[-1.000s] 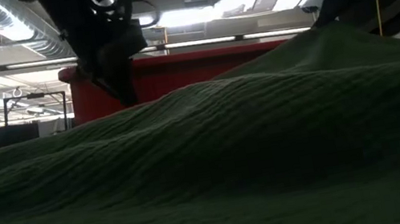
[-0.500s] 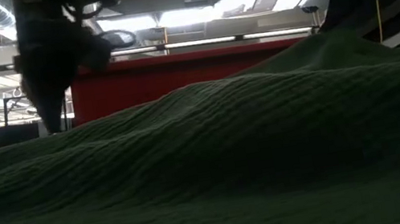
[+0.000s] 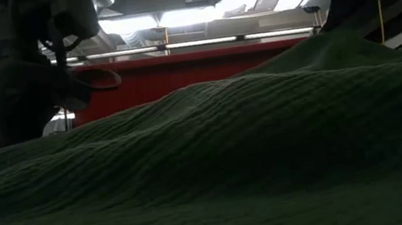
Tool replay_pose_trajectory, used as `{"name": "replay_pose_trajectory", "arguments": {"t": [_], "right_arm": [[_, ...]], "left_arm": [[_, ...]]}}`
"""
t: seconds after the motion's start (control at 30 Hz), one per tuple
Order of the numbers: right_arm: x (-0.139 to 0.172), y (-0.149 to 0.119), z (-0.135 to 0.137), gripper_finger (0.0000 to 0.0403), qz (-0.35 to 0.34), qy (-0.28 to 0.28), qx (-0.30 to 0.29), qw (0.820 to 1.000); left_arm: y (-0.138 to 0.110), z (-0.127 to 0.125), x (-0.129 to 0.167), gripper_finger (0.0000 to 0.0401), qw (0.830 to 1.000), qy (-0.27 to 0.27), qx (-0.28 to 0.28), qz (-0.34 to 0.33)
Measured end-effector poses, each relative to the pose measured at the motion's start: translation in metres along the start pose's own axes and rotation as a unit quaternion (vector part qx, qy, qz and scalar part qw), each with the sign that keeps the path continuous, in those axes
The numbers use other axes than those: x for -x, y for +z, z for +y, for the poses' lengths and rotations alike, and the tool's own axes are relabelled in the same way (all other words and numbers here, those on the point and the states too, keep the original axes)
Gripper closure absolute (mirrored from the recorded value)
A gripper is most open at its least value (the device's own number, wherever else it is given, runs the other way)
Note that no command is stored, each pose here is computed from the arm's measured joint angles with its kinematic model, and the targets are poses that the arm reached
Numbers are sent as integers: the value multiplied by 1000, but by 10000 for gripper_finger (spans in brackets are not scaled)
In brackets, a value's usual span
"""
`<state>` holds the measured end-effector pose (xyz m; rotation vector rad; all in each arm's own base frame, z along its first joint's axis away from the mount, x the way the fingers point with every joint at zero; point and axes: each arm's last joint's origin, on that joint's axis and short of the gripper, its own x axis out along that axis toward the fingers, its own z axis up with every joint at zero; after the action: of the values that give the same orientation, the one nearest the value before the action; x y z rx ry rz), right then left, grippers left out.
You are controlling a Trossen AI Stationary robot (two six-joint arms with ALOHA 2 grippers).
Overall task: Fold laundry
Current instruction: Fold the green shirt
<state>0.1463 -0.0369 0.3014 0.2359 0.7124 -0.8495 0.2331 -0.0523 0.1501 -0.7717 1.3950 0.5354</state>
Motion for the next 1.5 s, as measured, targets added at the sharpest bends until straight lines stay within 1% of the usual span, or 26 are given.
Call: {"name": "replay_pose_trajectory", "arguments": {"t": [0.13, 0.2, 0.33, 0.5, 0.6, 0.73, 0.8, 0.9, 1.2, 1.27, 1.33, 1.5], "right_arm": [[0, 0, 1, 400, 5, 10, 0, 1000], [0, 0, 1, 400, 6, 12, 0, 1000], [0, 0, 1, 400, 7, 14, 0, 1000], [0, 0, 1, 400, 7, 14, 0, 1000], [0, 0, 1, 400, 7, 14, 0, 1000], [0, 0, 1, 400, 7, 14, 0, 1000], [0, 0, 1, 400, 7, 14, 0, 1000], [0, 0, 1, 400, 8, 14, 0, 1000], [0, -3, 0, 400, 18, 9, 7, 1000], [0, -3, 0, 400, 18, 9, 7, 1000], [0, -3, 0, 400, 18, 9, 7, 1000], [0, -3, 0, 400, 17, 10, 7, 1000]], "left_arm": [[0, 0, -1, 250, 1000, -9, -1, 2], [1, -3, -1, 250, 1000, -21, -2, -6], [5, -8, -1, 250, 998, -52, -23, -23], [7, -13, 0, 250, 996, -71, -28, -43], [11, -17, 1, 250, 994, -85, -28, -69], [17, -24, 4, 250, 985, -112, -25, -131], [20, -27, 5, 250, 980, -113, -20, -163], [22, -26, 6, 250, 976, -97, -14, -195], [24, -29, -6, 253, 976, -85, -14, -198], [23, -30, -9, 267, 977, -81, -17, -198], [22, -30, -11, 291, 976, -74, -20, -202], [20, -30, -11, 378, 972, -53, -21, -227]]}}
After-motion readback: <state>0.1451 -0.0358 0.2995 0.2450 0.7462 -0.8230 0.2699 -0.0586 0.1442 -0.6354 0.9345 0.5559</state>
